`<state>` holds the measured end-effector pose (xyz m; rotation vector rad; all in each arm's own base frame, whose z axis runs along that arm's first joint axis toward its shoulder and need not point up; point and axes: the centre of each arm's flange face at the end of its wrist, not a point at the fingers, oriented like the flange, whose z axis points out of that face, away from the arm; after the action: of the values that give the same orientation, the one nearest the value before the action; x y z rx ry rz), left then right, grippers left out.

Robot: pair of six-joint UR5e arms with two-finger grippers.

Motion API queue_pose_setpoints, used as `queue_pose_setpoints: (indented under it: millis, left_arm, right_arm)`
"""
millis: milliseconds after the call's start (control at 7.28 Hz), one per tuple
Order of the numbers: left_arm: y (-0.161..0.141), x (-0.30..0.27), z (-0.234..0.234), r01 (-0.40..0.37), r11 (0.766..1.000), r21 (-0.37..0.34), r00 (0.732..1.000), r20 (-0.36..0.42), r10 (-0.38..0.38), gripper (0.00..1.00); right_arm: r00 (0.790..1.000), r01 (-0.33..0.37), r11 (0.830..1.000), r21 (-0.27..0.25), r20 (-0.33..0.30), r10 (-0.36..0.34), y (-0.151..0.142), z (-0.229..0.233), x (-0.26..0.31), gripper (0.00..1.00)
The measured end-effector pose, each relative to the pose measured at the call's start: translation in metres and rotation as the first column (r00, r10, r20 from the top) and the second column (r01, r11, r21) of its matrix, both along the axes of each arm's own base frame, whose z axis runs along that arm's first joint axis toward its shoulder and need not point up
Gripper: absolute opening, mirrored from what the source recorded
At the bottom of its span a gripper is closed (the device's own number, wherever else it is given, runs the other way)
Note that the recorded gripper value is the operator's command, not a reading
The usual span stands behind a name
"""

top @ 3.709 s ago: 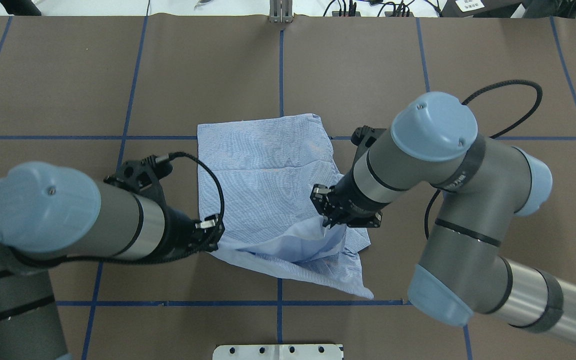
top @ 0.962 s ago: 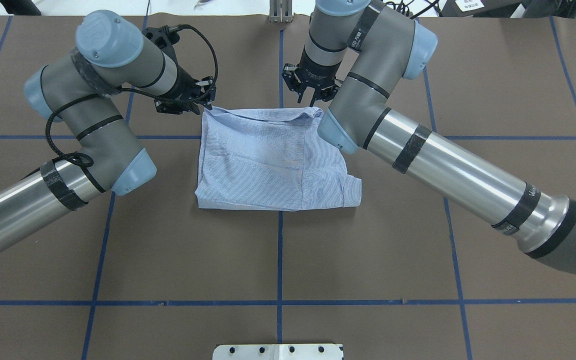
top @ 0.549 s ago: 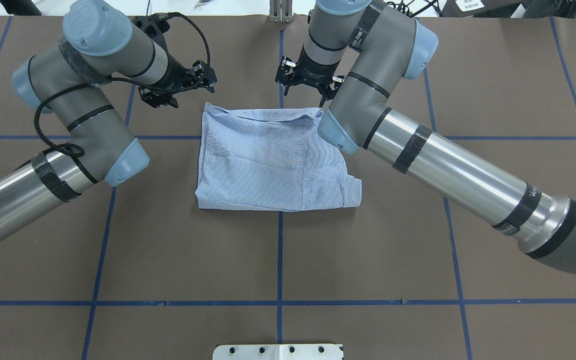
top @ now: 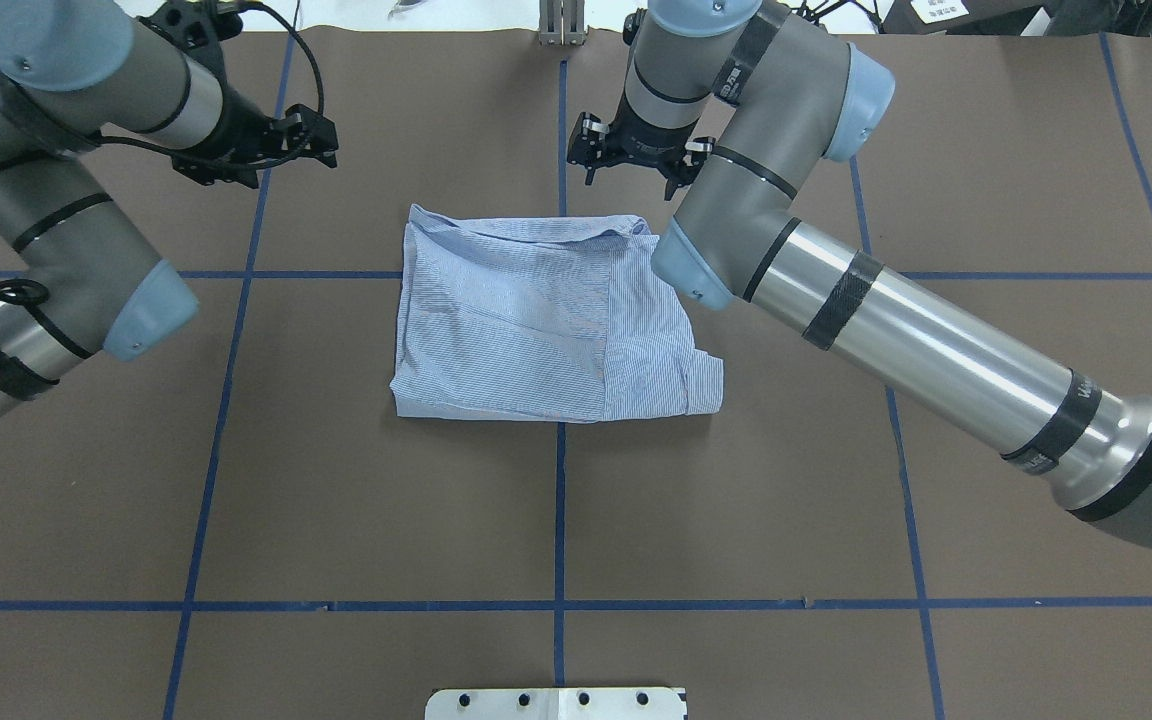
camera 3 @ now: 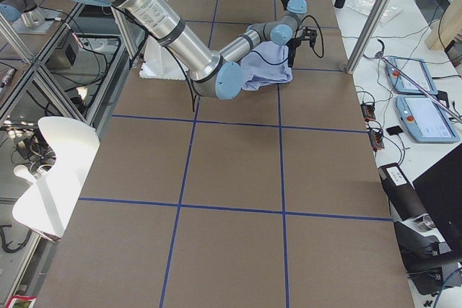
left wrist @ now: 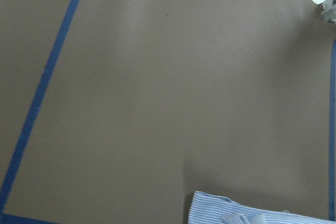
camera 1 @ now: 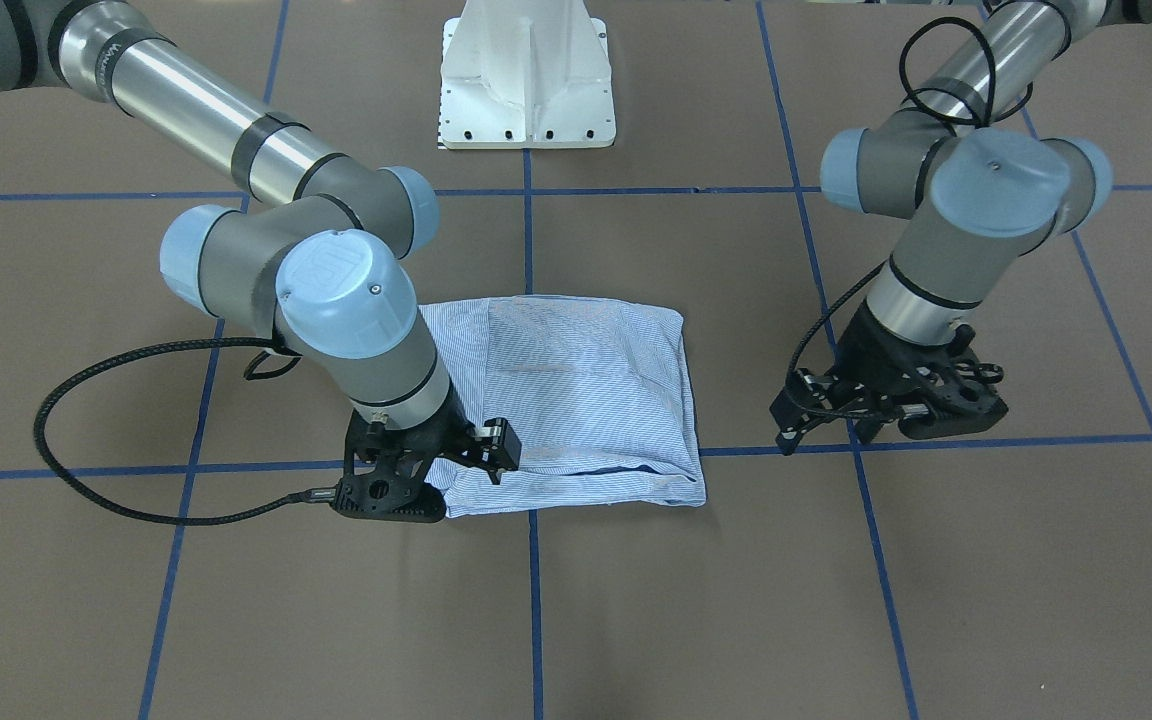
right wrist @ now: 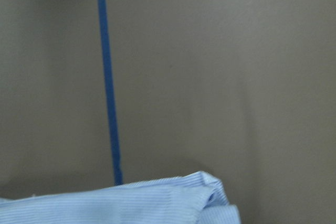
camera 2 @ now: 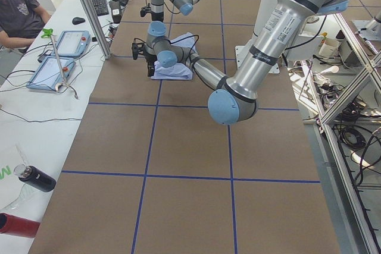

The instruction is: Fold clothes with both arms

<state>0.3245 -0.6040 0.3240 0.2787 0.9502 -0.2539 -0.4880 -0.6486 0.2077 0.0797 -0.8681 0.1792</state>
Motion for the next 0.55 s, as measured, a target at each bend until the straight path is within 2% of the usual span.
queue_pose_setpoints:
  millis: [137, 275, 412, 549]
  left_arm:
    - [-0.006, -0.037, 0.022, -0.026, 0.997, 0.070, 0.998, 0.062, 0.022, 1.00]
    - [-0.014, -0.080, 0.046, -0.058, 0.991, 0.121, 0.992, 0.119, 0.043, 1.00]
    - [-0.023, -0.130, 0.072, -0.096, 0.986, 0.140, 0.984, 0.159, 0.074, 1.00]
    - [-0.026, -0.180, 0.099, -0.119, 0.985, 0.122, 0.979, 0.182, 0.096, 1.00]
  right_arm:
    - [0.998, 0.017, 1.000, 0.023, -0.059, -0.016, -0.017, 0.011, 0.034, 1.00]
    - [0.991, 0.066, 0.997, 0.047, -0.124, -0.060, -0.035, 0.024, 0.080, 1.00]
    - [0.980, 0.132, 0.989, 0.069, -0.158, -0.119, -0.047, 0.047, 0.132, 1.00]
    - [0.973, 0.187, 0.978, 0.093, -0.158, -0.171, -0.049, 0.078, 0.185, 1.00]
